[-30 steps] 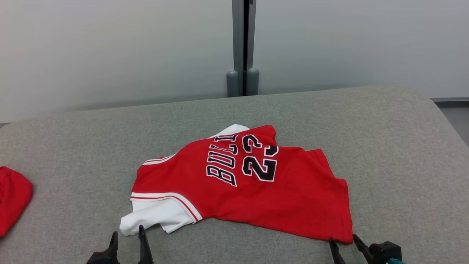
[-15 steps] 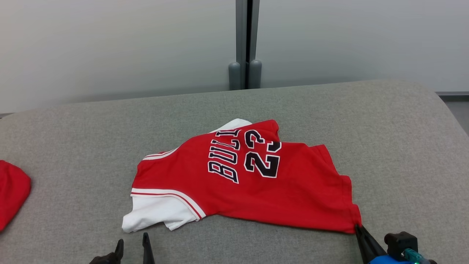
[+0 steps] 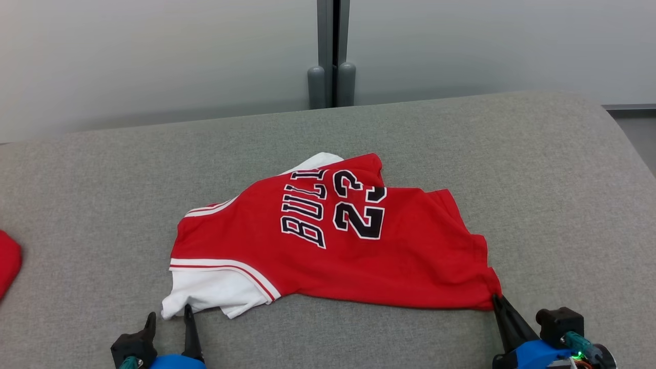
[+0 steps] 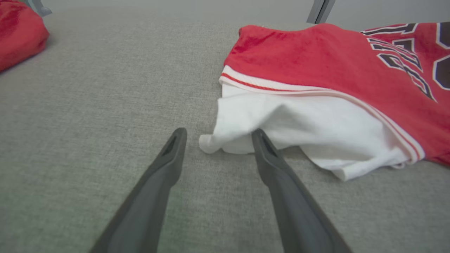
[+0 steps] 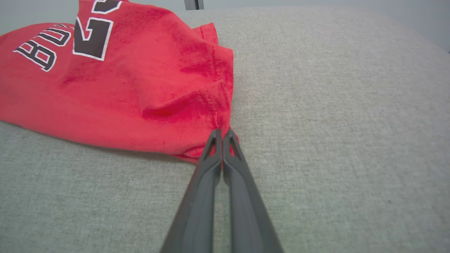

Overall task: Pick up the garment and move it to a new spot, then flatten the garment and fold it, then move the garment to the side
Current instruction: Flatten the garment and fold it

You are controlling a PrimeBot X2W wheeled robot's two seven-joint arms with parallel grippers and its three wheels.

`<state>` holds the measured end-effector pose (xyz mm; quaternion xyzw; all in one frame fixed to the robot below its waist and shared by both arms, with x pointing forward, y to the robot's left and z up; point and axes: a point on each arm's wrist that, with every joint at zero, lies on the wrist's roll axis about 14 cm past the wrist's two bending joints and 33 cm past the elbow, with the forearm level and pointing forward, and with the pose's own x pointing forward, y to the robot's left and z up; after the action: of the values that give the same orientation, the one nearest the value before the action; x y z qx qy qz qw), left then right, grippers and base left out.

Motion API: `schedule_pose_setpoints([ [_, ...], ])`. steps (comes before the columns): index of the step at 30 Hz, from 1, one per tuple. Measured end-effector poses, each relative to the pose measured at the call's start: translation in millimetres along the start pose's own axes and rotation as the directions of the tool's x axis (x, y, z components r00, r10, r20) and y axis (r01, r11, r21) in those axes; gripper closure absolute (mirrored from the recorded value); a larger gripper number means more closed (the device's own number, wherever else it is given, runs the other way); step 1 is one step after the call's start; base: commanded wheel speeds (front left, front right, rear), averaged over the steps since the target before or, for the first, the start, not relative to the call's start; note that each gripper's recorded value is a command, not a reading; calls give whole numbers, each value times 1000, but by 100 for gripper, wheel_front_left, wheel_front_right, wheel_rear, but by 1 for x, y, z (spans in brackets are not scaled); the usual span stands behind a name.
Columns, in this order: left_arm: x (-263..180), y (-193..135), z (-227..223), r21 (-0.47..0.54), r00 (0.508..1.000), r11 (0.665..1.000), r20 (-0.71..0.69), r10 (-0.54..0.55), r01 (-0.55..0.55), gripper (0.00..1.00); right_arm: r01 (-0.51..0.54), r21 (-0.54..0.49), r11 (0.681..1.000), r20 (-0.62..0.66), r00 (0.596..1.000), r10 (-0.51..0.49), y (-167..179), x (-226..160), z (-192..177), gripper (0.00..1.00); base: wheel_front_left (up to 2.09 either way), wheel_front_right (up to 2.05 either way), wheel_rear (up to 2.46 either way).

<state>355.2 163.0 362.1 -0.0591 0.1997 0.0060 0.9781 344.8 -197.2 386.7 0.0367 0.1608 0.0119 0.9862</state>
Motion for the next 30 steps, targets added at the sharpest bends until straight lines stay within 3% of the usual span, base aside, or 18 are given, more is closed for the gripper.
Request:
schedule_pose_setpoints([
  [9,8,-7,2,-12,998,998,-4,-66,66,0,3,14,1000,10,1000,-3,-1,4,4,100,0,0,0],
  [10,8,-8,1,-11,997,997,-5,-71,71,7,4,15,1000,8,1000,-4,-2,5,3,100,0,0,0],
  [11,8,-8,1,-8,997,997,-6,-73,73,7,5,14,1000,8,1000,-5,-2,5,3,100,0,0,0],
  [12,8,-9,1,-5,997,997,-7,-74,74,76,5,14,1000,7,1000,-5,-3,5,3,100,0,0,0],
  [13,8,-9,0,-4,997,997,-9,-78,78,100,5,15,1000,8,1000,-5,-3,5,3,100,0,0,0],
  [22,0,-20,10,-30,991,991,32,-130,131,100,-5,30,1000,78,997,2,3,8,25,100,0,0,0],
  [27,-7,-37,61,-39,963,980,197,-185,197,100,-30,57,998,240,971,15,11,8,78,100,0,0,0],
  [30,-9,-47,121,-32,908,971,364,-209,236,100,-50,63,997,402,916,21,11,8,137,100,0,0,0],
])
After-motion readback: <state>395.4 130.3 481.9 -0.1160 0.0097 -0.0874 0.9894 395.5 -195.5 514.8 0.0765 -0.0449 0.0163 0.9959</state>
